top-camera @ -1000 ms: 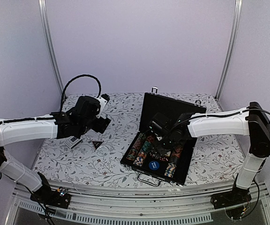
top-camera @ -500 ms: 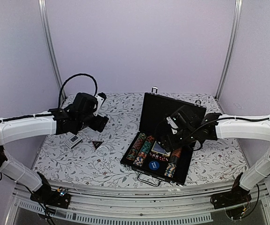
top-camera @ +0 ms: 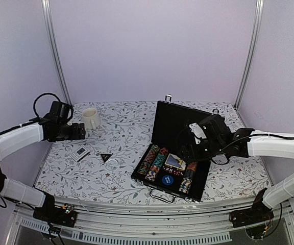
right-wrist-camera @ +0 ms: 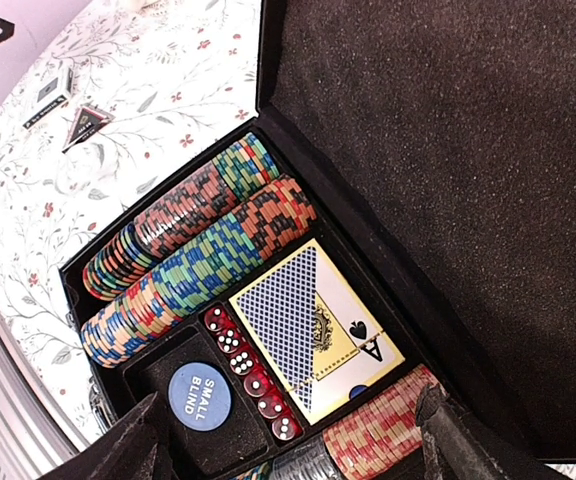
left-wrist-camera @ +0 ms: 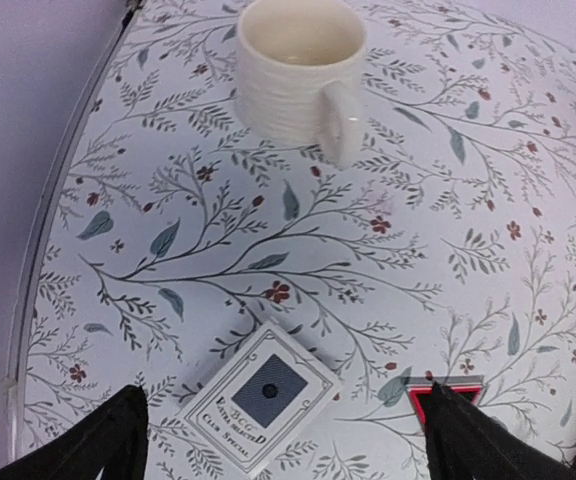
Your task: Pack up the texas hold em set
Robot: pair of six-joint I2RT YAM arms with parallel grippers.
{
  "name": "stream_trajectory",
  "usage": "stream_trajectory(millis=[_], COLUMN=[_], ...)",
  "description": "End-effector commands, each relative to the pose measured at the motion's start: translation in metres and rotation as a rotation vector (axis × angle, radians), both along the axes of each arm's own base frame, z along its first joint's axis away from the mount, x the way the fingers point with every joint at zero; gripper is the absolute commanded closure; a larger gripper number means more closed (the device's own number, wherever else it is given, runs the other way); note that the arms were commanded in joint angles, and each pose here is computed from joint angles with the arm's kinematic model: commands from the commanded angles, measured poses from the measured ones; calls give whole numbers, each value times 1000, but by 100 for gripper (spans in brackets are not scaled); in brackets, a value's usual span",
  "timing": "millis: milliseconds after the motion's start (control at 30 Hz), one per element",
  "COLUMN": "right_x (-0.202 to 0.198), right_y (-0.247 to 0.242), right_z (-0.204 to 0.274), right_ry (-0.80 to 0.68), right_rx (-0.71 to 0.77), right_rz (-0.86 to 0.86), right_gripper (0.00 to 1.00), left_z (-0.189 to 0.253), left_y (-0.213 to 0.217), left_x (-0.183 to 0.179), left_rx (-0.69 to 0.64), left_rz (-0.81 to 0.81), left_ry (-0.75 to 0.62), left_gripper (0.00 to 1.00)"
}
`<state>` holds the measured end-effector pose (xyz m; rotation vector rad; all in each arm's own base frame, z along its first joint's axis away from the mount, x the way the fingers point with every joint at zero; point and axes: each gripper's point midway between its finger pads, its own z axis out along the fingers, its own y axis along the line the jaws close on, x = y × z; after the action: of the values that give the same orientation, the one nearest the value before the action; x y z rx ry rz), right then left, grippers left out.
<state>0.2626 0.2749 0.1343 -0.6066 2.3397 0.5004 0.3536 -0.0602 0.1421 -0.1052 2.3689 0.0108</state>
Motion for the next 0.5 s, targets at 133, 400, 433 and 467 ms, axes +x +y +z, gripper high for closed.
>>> stream_trajectory(millis=[133, 400, 433, 467], right_x=[-5, -8, -8, -7], right_y=[2, 2, 2, 2], right_z=[12, 14, 15, 15], right_ry=[-54, -56, -55, -55], right_rx=[74, 105, 106, 110], right_rz=[50, 52, 52, 52], right_gripper=[15, 15, 15, 15], left_z=[-37, -83, -86, -90], left_y=[49, 56, 55, 53], left_x=[-4, -2, -2, -2], left_rx=[-117, -115, -119, -121], left_rz=[125, 123, 115, 108], left_ry=[143, 283, 293, 303], left_gripper=[4, 7, 8, 8])
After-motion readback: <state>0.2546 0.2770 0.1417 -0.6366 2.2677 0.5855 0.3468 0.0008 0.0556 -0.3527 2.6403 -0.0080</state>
